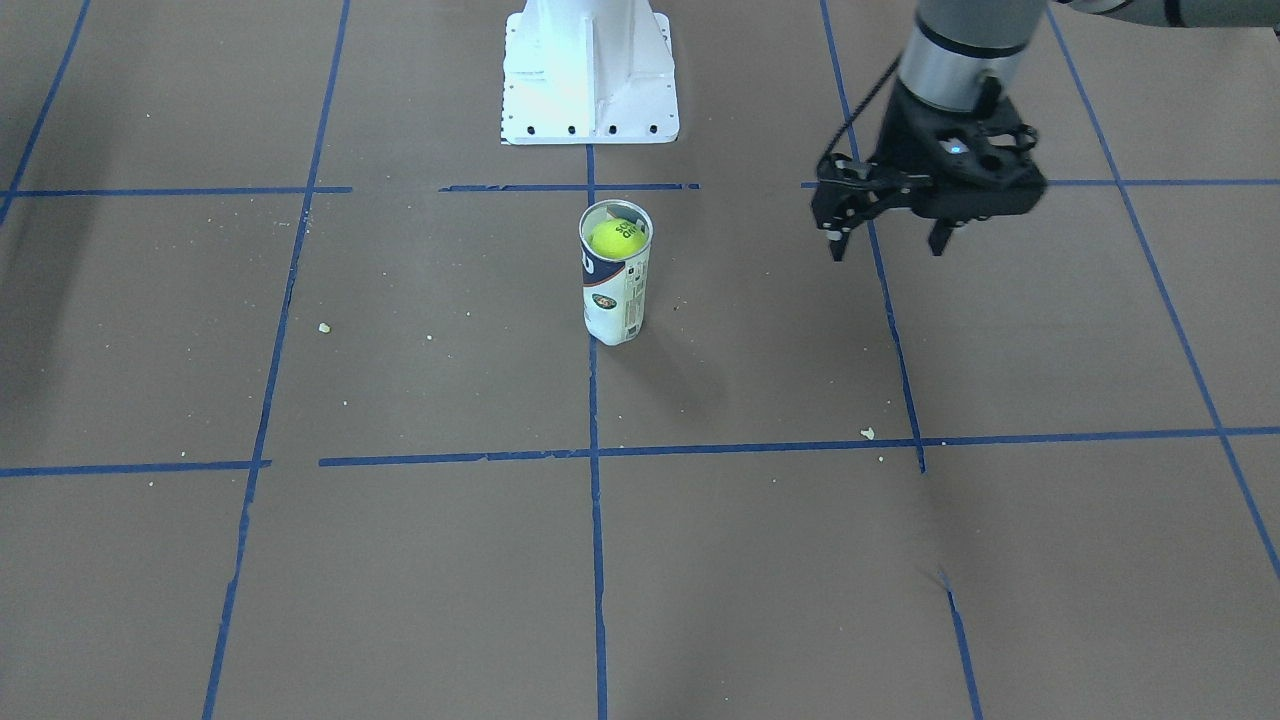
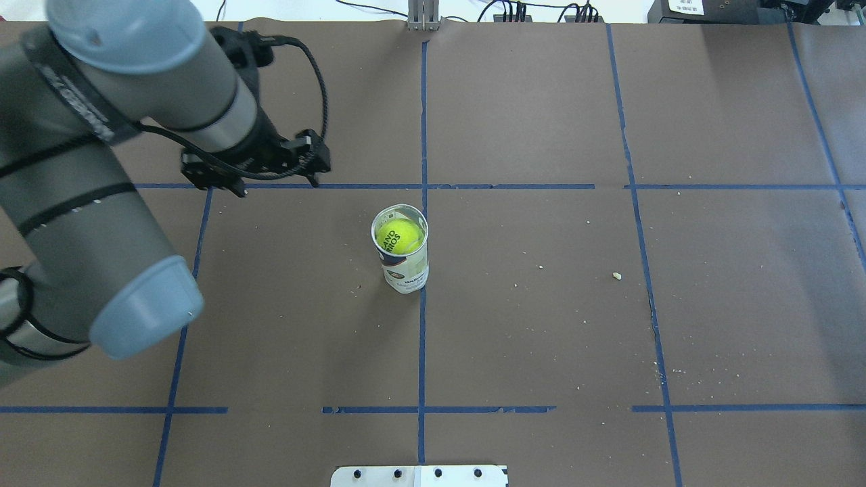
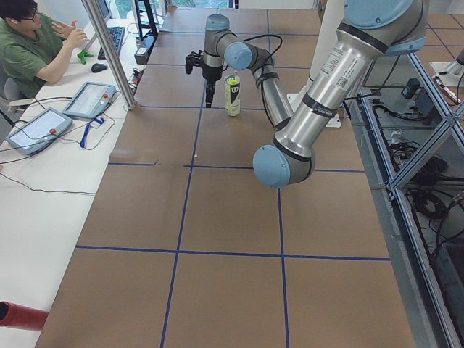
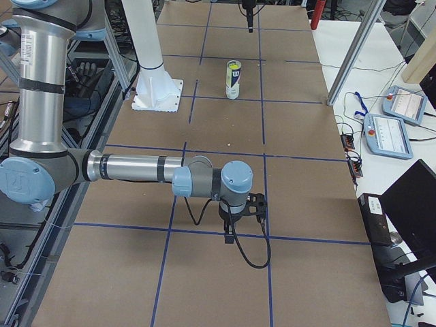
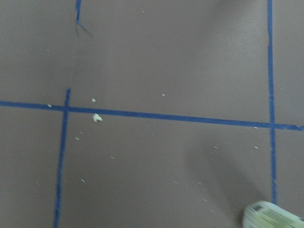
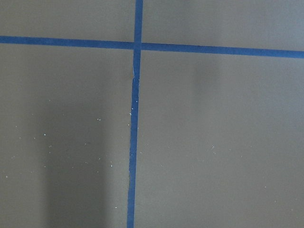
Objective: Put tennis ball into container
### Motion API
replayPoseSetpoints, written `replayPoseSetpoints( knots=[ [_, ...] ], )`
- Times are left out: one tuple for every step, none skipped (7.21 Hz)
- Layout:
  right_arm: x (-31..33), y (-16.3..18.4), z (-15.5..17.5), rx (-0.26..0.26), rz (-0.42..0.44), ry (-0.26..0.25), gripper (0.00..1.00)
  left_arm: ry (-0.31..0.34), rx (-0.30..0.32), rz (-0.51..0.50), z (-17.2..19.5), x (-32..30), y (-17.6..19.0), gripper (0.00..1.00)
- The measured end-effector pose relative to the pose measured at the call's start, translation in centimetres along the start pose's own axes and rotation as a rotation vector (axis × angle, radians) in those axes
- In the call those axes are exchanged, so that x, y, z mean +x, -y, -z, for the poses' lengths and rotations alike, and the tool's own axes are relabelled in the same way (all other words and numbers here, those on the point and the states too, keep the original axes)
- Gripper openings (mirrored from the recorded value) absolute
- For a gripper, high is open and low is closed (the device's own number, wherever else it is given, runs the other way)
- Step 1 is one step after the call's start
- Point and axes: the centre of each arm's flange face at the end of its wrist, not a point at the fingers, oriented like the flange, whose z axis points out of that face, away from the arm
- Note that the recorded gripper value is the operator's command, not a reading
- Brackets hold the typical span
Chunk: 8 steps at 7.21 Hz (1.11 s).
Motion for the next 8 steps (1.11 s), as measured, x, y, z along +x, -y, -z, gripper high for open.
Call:
replayPoseSetpoints(
  knots=[
    [0.0,0.0,0.0,0.000,0.000,0.000,1.00,0.035,-0.002,-0.090,0.1,-8.0,2.0,1.00],
    [0.0,0.0,0.0,0.000,0.000,0.000,1.00,0.048,-0.017,-0.164,0.1,-16.4,3.3,1.00],
    [0.0,0.0,0.0,0.000,0.000,0.000,1.00,0.054,-0.035,-0.209,-0.3,-24.9,3.7,1.00],
    [0.0,0.0,0.0,0.000,0.000,0.000,1.00,0.050,-0.053,-0.220,-1.2,-32.8,3.1,1.00],
    [0.0,0.0,0.0,0.001,0.001,0.000,1.00,0.036,-0.070,-0.190,-2.5,-40.1,0.8,1.00],
    [0.0,0.0,0.0,0.001,0.001,0.000,1.00,0.026,-0.080,-0.148,-4.0,-45.3,-2.4,1.00],
    [0.0,0.0,0.0,0.000,0.000,0.000,1.00,0.023,-0.088,-0.114,-5.3,-48.6,-5.3,1.00],
    [0.0,0.0,0.0,0.000,0.000,0.000,1.00,0.022,-0.098,-0.088,-6.1,-50.4,-6.9,1.00]
  ],
)
